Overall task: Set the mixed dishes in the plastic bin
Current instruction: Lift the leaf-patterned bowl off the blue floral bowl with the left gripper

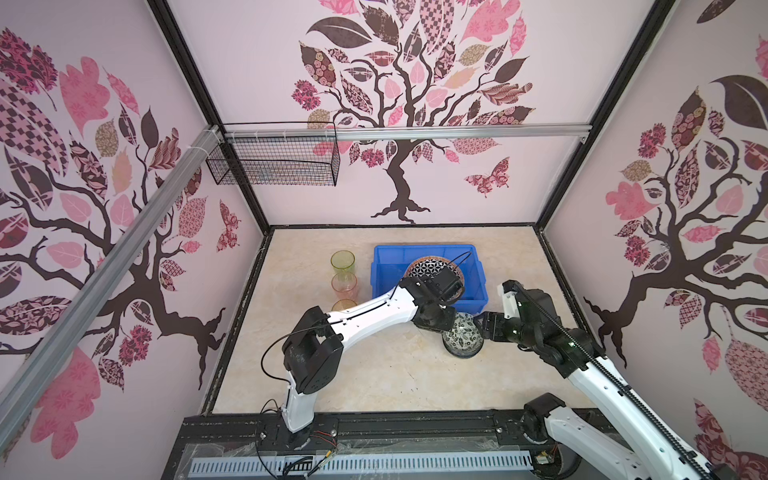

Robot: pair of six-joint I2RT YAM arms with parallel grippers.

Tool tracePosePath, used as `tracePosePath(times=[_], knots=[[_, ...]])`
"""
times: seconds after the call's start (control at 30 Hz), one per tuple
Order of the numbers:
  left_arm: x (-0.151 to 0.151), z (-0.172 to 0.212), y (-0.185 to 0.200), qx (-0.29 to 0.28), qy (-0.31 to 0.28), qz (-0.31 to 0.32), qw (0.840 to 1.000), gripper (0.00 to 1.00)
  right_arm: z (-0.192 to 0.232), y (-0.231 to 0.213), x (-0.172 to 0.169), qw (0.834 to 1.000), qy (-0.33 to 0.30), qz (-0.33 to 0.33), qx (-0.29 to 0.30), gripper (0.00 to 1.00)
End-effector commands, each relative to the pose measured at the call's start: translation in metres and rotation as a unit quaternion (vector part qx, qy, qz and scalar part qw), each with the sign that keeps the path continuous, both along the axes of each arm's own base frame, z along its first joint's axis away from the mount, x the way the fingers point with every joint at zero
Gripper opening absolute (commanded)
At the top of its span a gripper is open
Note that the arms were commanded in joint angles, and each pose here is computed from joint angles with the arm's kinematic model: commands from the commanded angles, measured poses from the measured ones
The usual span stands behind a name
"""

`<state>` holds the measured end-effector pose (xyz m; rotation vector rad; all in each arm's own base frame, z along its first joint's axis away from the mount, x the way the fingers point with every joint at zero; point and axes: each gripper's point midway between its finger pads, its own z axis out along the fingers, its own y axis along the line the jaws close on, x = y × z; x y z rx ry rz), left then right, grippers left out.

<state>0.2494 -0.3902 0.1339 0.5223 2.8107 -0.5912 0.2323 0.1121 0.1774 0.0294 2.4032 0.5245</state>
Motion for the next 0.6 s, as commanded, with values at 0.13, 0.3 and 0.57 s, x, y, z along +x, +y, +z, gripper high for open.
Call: tracePosePath(times=[0.13, 0.3, 0.57], knots=[[0.019, 0.041, 0.013, -0.036, -0.045, 0.018, 0.998, 0.00, 0.013, 0.003, 0.003, 1.000, -0.010, -0.001, 0.017, 0.73], [0.031, 0.052, 0.027, -0.038, -0.061, 0.036, 0.997, 0.00, 0.014, 0.004, 0.003, 1.000, -0.010, -0.001, 0.020, 0.73], [0.055, 0.065, 0.050, -0.017, -0.094, 0.062, 0.994, 0.00, 0.016, 0.009, 0.004, 0.999, -0.013, 0.006, 0.032, 0.73]])
